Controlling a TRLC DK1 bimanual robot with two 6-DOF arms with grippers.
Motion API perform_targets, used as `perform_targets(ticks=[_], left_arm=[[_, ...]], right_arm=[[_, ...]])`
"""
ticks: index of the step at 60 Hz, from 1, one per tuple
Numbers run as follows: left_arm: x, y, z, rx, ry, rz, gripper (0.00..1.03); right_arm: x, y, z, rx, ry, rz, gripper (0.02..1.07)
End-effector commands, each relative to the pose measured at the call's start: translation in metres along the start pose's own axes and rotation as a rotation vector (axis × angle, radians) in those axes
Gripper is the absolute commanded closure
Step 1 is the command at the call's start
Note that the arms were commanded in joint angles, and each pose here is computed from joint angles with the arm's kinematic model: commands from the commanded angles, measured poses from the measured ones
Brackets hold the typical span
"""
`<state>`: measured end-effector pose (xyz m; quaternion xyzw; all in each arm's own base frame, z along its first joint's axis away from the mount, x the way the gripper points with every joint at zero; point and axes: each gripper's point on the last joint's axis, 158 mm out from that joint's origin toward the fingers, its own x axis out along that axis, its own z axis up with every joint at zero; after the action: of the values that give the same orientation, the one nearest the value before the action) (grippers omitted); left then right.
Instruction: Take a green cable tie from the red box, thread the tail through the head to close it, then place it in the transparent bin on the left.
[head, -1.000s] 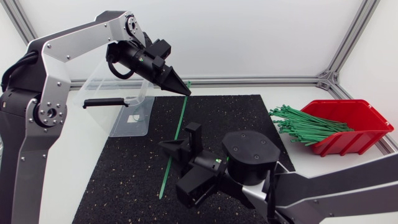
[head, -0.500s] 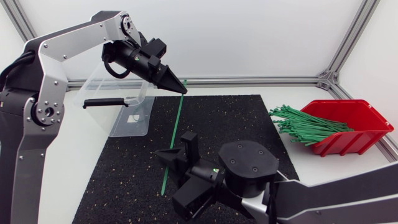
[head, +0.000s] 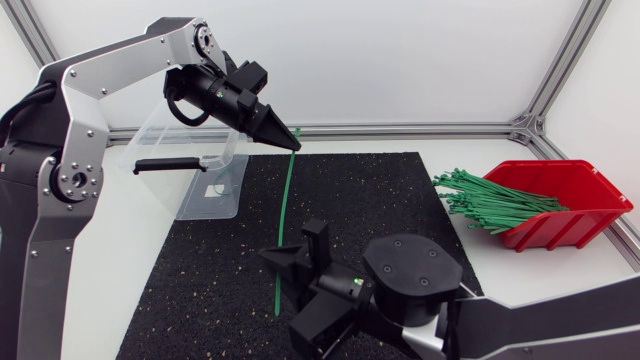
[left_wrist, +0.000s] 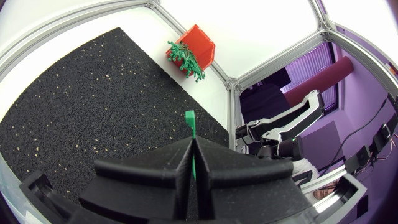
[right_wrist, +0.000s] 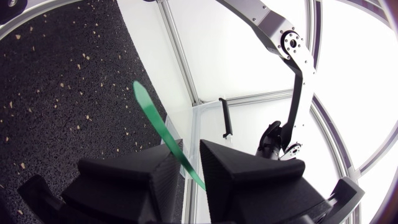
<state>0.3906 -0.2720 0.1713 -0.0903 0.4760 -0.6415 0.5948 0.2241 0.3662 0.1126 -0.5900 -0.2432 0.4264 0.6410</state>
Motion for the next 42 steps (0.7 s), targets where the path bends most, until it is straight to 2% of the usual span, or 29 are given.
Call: perform_targets(ticks=[1,42], left_arm=[[-0.009,-0.013,0.008,0.058,-0.018,0.005,1.0],[-0.01,-0.004,0.01,0.058,-0.023,0.014,1.0]], right_arm=[[-0.007,0.001,0.0,0.016,0.0,-0.002,0.8],[-0.015,0.008,0.006,0.03,-0.006,0.026,0.8]])
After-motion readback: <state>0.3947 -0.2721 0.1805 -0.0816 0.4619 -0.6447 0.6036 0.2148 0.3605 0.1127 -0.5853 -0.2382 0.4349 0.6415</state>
